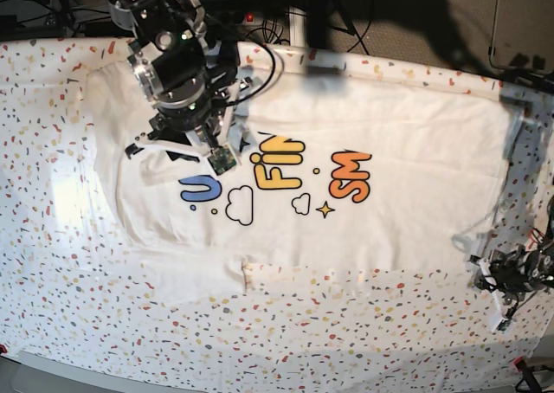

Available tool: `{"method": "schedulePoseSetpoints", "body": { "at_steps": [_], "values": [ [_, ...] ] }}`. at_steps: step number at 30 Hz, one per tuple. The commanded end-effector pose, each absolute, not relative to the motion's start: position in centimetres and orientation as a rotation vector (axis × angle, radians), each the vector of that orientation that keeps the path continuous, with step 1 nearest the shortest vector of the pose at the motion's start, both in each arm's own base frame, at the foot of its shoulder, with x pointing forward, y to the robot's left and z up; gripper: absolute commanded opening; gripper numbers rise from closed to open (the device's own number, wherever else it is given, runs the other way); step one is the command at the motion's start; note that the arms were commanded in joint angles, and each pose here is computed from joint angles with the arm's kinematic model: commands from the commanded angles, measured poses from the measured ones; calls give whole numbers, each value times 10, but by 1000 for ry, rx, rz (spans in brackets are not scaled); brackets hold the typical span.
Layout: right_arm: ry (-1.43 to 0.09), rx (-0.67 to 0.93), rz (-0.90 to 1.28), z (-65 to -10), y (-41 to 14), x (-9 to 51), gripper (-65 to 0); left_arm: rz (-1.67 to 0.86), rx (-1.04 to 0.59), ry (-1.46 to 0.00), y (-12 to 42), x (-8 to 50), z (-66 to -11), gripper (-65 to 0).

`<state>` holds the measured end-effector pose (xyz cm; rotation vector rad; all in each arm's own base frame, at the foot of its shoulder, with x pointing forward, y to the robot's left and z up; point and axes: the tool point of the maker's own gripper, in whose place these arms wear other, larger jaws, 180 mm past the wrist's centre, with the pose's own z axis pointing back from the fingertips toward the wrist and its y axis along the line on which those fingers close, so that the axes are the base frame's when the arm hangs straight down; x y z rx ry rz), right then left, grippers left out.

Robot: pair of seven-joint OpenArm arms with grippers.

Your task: Fold the T-shirt properly

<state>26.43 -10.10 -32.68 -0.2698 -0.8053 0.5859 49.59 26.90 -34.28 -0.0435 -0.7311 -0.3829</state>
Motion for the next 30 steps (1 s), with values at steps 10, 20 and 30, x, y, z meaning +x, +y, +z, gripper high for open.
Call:
{"method": "schedulePoseSetpoints", "body": {
  "at_steps": [10, 20, 30],
  "values": [
    [-788, -258, 555, -327, -98, 257, -479, -206, -106, -841, 279, 508, -355, -510],
    [-766, -253, 545, -330, -97, 253, -479, -85, 52, -934, 320, 519, -340, -510],
    [-766, -253, 545, -330, -97, 253, -479, -147, 115, -870, 331, 512, -343, -507]
  ]
}}
